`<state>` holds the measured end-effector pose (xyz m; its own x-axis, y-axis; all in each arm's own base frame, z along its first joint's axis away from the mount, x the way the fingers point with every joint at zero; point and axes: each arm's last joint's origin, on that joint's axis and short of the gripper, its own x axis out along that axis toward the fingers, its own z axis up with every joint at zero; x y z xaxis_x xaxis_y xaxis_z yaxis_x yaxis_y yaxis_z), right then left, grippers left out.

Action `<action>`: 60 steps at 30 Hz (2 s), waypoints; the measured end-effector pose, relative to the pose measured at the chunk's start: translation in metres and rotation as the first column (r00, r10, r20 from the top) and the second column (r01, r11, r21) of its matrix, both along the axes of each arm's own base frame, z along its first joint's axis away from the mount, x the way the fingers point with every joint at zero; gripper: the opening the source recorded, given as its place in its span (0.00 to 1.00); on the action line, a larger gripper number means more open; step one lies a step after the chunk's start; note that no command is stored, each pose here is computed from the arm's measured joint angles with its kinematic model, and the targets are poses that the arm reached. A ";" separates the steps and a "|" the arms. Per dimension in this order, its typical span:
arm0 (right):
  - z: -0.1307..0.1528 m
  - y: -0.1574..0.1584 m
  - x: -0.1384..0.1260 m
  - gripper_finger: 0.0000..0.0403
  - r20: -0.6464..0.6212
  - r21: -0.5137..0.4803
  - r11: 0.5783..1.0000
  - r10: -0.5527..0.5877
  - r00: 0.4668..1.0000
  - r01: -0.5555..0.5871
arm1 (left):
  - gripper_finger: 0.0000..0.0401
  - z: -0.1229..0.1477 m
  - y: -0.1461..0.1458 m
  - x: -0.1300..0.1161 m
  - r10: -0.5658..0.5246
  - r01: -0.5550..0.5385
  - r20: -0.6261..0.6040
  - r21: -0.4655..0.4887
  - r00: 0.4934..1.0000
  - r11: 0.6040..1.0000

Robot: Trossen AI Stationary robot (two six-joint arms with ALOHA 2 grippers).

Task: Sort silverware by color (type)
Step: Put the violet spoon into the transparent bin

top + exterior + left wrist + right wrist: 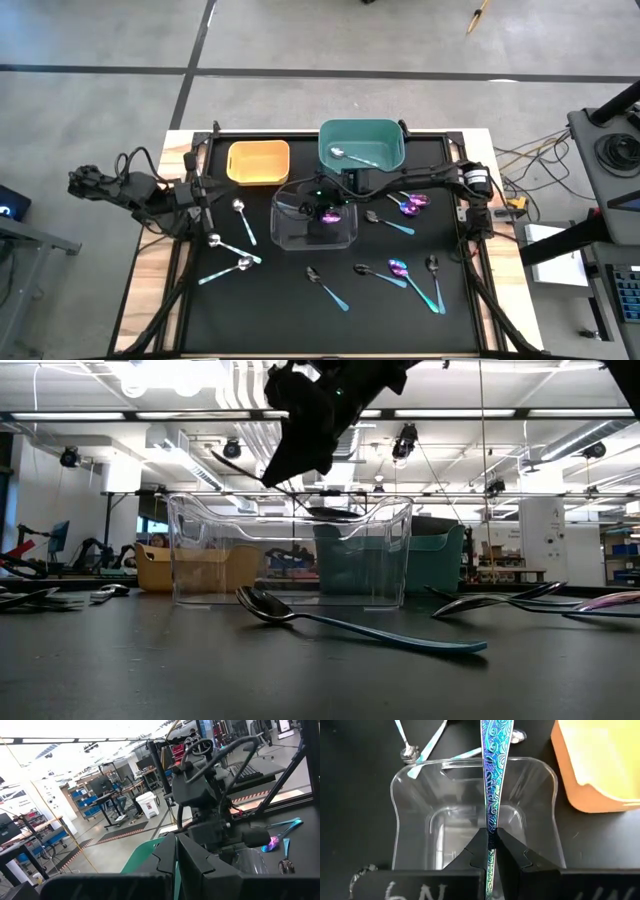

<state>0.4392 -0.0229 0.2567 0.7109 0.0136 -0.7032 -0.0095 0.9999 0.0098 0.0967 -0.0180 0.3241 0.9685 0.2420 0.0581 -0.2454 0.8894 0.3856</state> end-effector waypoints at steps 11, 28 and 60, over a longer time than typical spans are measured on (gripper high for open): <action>-0.036 0.002 0.014 0.03 -0.126 -0.006 1.000 0.020 0.992 -0.021 | 0.00 0.000 0.000 0.000 0.000 0.000 -0.004 0.001 1.000 1.000; -0.056 0.000 0.039 0.03 -0.329 -0.021 0.997 0.059 0.942 -0.070 | 0.00 0.000 0.000 0.000 0.000 0.000 -0.004 0.001 1.000 1.000; -0.074 0.007 0.036 0.03 -0.410 -0.030 0.998 0.031 0.912 -0.048 | 0.00 -0.001 0.000 0.000 0.000 0.000 -0.009 0.004 1.000 1.000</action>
<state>0.4755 -0.0161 0.1826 0.3604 0.0033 -0.9328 -0.0524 0.9985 -0.0168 0.0972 -0.0182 0.3233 0.9690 0.2420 0.0504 -0.2421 0.8880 0.3909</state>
